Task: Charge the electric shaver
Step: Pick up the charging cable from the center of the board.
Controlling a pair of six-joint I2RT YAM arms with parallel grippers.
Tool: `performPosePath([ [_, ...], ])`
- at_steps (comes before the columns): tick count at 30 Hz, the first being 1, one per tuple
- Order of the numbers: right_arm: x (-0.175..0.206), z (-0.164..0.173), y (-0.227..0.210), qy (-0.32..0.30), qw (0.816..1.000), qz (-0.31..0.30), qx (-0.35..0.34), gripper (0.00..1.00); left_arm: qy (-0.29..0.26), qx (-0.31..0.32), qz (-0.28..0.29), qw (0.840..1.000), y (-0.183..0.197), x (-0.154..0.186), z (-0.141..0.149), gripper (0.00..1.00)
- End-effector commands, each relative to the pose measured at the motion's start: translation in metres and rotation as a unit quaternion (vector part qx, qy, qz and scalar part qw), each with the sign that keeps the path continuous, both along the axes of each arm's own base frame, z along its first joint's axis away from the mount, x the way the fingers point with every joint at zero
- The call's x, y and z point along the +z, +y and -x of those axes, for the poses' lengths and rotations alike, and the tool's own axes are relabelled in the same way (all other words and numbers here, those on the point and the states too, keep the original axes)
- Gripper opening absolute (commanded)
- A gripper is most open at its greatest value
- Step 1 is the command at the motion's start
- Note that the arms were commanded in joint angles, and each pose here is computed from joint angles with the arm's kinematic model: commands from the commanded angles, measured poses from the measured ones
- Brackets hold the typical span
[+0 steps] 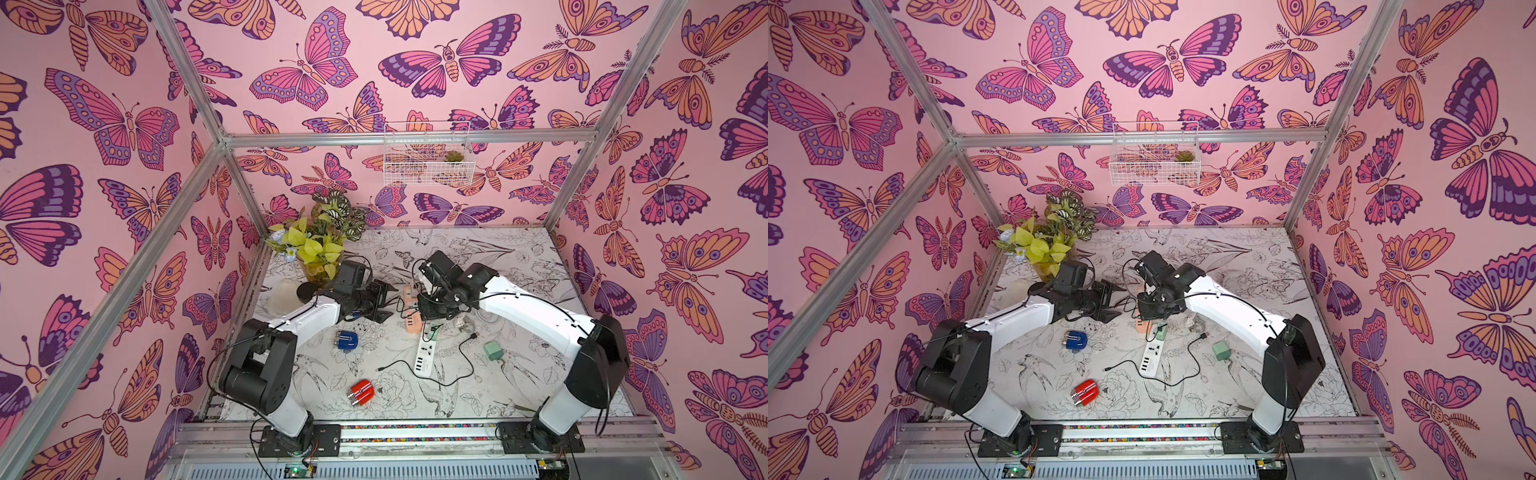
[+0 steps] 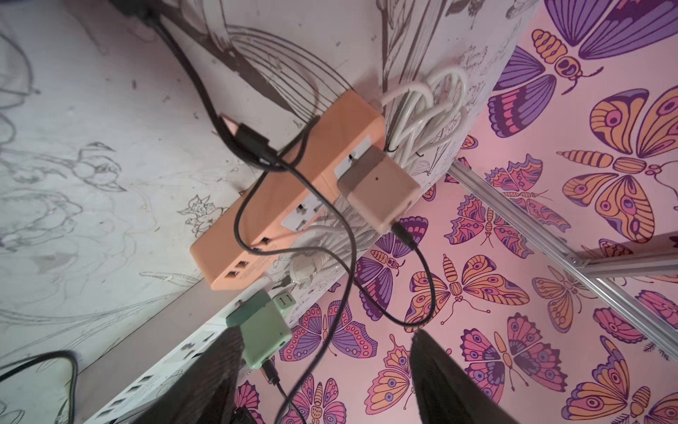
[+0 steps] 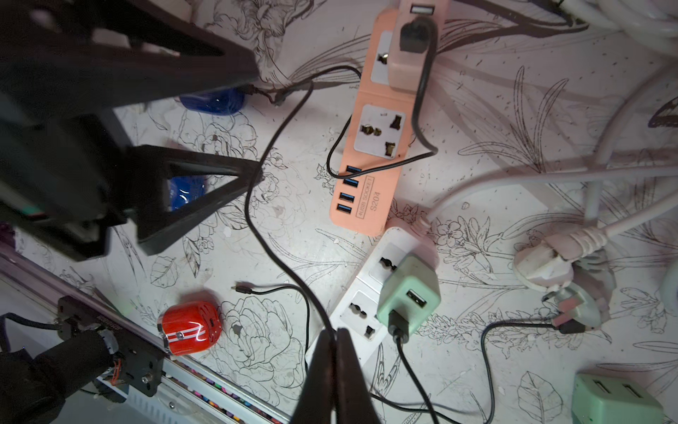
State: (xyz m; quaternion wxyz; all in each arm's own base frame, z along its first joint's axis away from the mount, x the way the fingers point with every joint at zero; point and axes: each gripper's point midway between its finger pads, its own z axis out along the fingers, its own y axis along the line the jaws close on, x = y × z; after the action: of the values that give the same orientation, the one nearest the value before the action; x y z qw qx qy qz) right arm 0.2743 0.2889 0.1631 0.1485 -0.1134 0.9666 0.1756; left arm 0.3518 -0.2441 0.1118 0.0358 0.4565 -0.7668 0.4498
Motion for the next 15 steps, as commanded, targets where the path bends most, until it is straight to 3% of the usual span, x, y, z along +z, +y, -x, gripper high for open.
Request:
performPosePath([
  [1,0.008,-0.002,0.001,-0.006,0.999,-0.037,-0.015,0.00,-0.025,0.060,0.044,0.997,-0.001,0.013,-0.026,0.79],
  [5,0.007,-0.002,0.000,-0.005,0.998,-0.051,-0.021,0.00,-0.017,0.082,0.068,0.994,-0.006,0.010,-0.037,0.78],
  [7,0.006,-0.002,0.000,-0.004,0.998,-0.052,-0.023,0.00,-0.011,0.077,0.070,0.994,-0.010,0.007,-0.038,0.73],
  [11,0.020,-0.004,-0.004,-0.015,0.997,-0.070,-0.031,0.00,0.017,0.057,0.073,0.996,-0.021,-0.006,-0.029,0.67],
  [15,0.024,-0.005,-0.006,-0.015,0.995,-0.089,-0.039,0.00,0.028,0.061,0.070,0.995,-0.020,-0.013,-0.022,0.67],
])
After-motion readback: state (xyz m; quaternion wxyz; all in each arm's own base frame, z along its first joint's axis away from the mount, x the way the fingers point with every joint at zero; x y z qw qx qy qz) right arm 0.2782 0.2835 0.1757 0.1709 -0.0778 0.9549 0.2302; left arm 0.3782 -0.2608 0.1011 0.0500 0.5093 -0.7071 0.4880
